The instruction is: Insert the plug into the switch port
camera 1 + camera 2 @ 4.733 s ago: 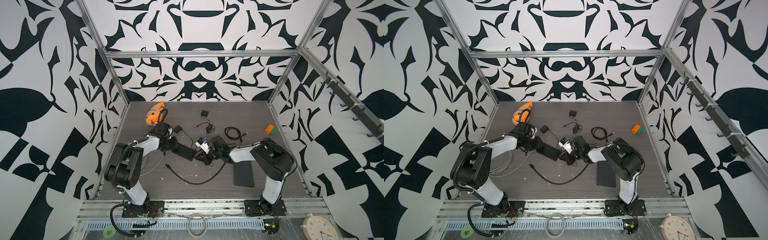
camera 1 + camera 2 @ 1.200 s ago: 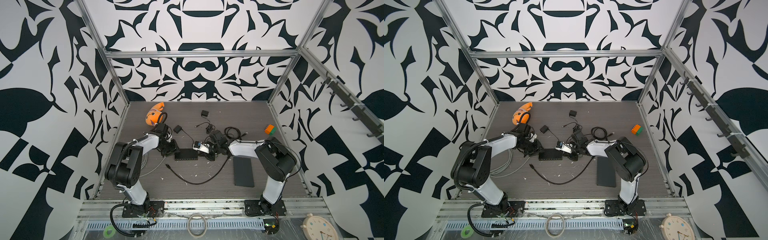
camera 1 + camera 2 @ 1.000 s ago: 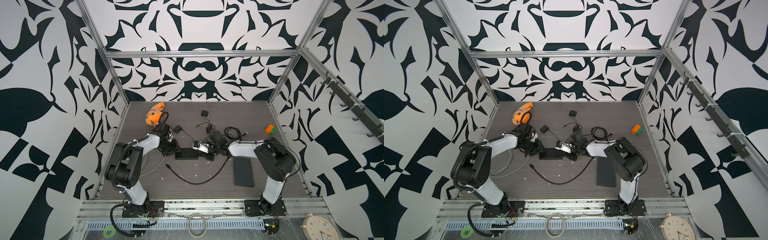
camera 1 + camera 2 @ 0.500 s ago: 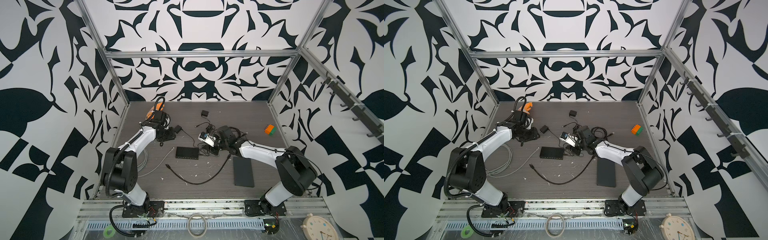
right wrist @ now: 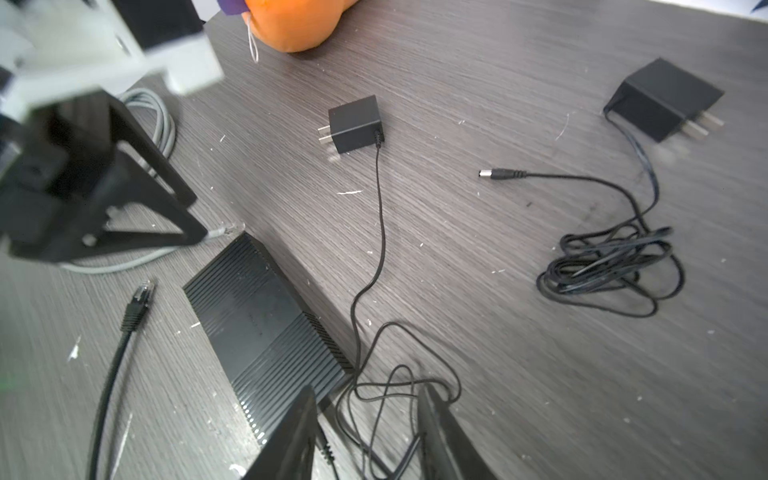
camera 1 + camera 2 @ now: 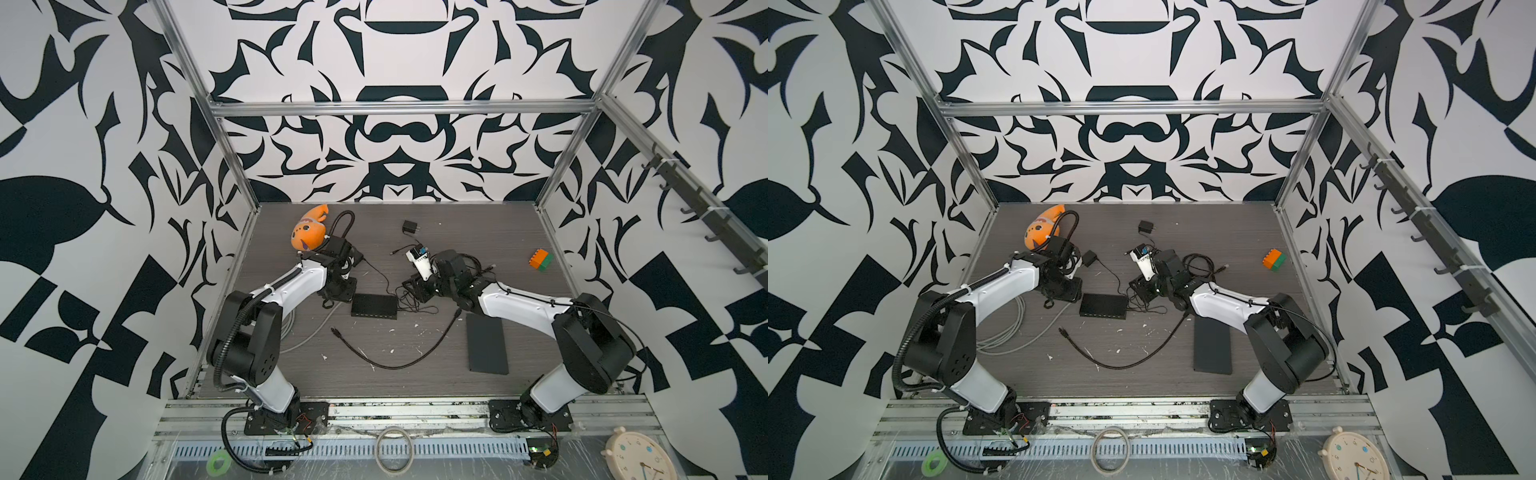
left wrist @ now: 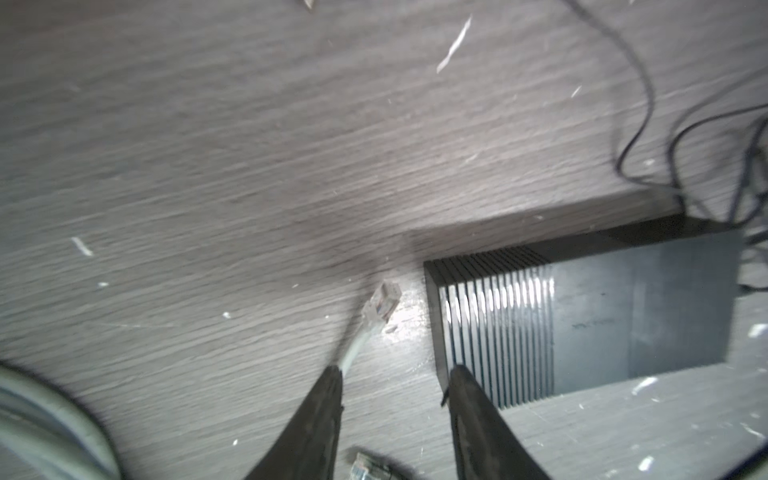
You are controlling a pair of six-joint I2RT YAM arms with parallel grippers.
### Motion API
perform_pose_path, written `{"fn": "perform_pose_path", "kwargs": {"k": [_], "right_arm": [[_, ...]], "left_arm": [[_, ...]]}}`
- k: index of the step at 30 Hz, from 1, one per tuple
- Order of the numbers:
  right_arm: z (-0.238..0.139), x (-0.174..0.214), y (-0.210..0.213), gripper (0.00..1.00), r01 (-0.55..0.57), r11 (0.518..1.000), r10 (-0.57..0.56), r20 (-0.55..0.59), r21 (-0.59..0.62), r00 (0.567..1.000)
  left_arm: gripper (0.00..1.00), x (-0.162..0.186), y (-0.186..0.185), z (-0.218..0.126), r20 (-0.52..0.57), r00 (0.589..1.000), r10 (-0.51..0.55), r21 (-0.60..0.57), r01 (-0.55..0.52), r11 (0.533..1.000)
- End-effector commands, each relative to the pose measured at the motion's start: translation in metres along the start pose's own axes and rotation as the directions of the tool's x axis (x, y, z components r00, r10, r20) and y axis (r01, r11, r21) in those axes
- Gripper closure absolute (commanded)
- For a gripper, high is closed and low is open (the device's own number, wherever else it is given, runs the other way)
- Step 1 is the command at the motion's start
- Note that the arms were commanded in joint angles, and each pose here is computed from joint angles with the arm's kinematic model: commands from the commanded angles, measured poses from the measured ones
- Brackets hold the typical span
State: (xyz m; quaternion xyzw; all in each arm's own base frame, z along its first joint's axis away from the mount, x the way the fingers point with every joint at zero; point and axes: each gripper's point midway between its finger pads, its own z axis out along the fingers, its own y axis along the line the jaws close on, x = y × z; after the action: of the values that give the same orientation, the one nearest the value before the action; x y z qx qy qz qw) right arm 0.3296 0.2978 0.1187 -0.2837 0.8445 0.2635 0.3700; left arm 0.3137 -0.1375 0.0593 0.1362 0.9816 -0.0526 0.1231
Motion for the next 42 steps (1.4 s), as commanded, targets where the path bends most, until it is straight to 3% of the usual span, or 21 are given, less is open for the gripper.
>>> {"fn": "perform_pose_path", "kwargs": {"k": [1, 9, 16, 20, 24, 30, 37, 42], "right_arm": [[-0.005, -0.015, 0.006, 0.55, -0.027, 1.0, 0.027, 0.04, 0.002, 0.999], [-0.004, -0.007, 0.011, 0.54, -0.009, 1.0, 0.009, 0.01, -0.004, 1.0], [0.0, -0.011, 0.014, 0.54, -0.006, 1.0, 0.006, 0.01, -0.026, 1.0], [0.003, -0.02, 0.023, 0.54, -0.036, 0.996, 0.037, 0.012, -0.076, 0.999], [0.009, -0.03, 0.035, 0.54, -0.082, 0.986, 0.087, 0.027, -0.143, 0.996], [0.021, -0.053, 0.042, 0.54, -0.155, 0.965, 0.184, 0.127, -0.21, 0.975], [0.042, -0.073, 0.046, 0.56, -0.201, 0.932, 0.274, 0.223, -0.302, 0.936], [0.058, -0.072, 0.056, 0.56, -0.138, 0.923, 0.244, 0.269, -0.36, 0.932]], "left_arm": [[0.54, 0.024, 0.014, 0.014, -0.11, 0.994, -0.011, -0.076, 0.003, 0.997], [0.57, 0.032, 0.018, 0.03, -0.18, 0.983, -0.029, -0.101, 0.011, 0.995], [0.84, 0.022, 0.013, 0.034, -0.176, 0.984, 0.012, -0.072, -0.025, 0.997], [0.89, 0.001, 0.006, 0.024, -0.136, 0.982, 0.13, -0.022, -0.134, 0.991], [0.88, -0.013, -0.006, 0.011, -0.1, 0.949, 0.3, 0.095, -0.291, 0.952], [0.87, -0.035, -0.024, -0.007, 0.021, 0.93, 0.368, 0.314, -0.355, 0.88], [0.85, -0.035, -0.038, -0.01, 0.083, 0.878, 0.471, 0.417, -0.46, 0.784], [0.85, -0.032, -0.047, -0.02, 0.18, 0.848, 0.498, 0.472, -0.518, 0.713]]}}
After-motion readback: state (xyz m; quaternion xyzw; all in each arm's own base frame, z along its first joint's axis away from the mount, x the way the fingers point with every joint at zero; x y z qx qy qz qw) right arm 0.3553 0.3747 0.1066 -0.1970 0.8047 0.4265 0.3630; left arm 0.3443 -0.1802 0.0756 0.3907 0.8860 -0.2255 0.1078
